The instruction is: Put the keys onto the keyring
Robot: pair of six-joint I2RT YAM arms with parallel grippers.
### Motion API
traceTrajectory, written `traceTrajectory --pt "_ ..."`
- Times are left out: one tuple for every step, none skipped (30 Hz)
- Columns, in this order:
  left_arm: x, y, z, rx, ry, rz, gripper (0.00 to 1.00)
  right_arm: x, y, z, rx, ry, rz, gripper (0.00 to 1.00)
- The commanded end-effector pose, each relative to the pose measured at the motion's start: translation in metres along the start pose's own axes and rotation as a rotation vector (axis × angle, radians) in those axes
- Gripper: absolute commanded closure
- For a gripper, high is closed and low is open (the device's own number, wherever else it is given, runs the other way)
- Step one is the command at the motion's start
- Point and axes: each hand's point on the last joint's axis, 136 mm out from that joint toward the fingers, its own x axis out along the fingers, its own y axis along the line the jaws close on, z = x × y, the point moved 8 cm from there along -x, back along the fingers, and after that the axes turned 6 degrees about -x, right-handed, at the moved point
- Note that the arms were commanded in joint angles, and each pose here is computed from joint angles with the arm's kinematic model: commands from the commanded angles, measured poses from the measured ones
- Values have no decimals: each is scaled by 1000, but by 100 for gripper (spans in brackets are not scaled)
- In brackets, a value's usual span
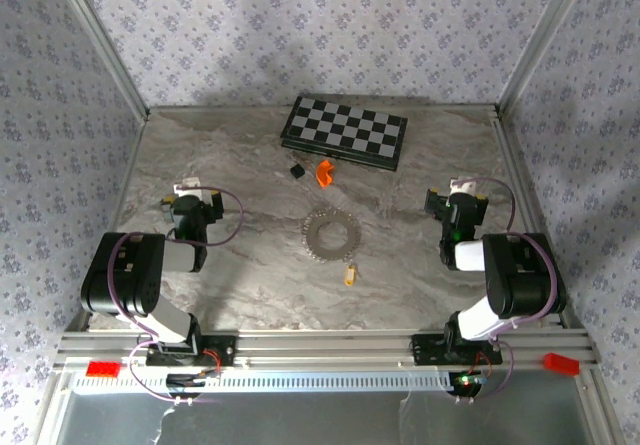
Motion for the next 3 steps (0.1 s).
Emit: traceTrajectory --pt "1 -1 7 -20 -30 -11 0 0 1 3 4 -27 3 0" --pt "1 -1 8 -21 -31 -12 0 0 1 3 4 -26 2 0" --pt "1 -1 8 -20 -31 -12 0 0 1 3 4 -27 4 0"
